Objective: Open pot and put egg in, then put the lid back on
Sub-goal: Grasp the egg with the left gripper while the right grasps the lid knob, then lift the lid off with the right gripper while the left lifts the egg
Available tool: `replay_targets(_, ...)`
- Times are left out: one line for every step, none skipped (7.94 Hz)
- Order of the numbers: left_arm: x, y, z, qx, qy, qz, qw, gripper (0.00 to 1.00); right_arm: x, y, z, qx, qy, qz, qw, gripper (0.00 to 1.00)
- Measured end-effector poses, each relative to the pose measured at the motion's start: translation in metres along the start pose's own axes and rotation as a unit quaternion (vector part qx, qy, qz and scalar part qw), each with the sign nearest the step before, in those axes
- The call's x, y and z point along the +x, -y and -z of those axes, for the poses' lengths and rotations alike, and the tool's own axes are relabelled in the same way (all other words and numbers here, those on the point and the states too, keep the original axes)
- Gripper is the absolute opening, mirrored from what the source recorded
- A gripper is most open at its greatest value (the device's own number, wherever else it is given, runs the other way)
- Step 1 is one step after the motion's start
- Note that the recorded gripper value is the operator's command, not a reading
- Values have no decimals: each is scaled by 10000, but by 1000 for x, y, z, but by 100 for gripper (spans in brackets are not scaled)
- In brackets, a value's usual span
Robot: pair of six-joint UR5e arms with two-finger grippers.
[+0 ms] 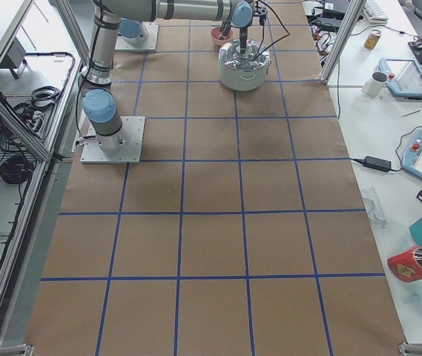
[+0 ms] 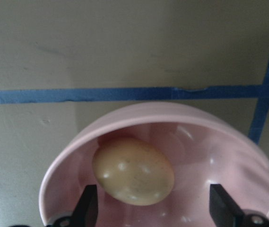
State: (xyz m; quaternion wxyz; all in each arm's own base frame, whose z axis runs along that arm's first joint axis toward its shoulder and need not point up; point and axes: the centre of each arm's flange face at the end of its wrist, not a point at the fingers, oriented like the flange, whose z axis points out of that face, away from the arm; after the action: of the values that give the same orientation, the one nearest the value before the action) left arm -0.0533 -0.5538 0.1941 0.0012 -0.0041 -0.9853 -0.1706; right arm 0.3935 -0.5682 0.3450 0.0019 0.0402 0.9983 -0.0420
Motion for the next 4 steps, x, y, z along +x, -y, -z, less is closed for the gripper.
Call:
replay_targets(0, 2, -3, -14, -5, 0, 10000, 66, -1, 1, -1, 21, 15, 30, 10000, 80)
replay_targets(0, 4, -6, -22, -9, -1, 10000, 62, -2, 2, -3, 42, 26, 53, 10000, 72)
replay_targets(0, 4, -7, -23, -6, -7, 10000, 45, -3, 3, -3, 68, 41, 61, 9999, 49)
replay_targets(0, 5, -6, -16, -2, -15, 10000, 34, -3, 3, -4, 83, 48, 65, 9999, 14)
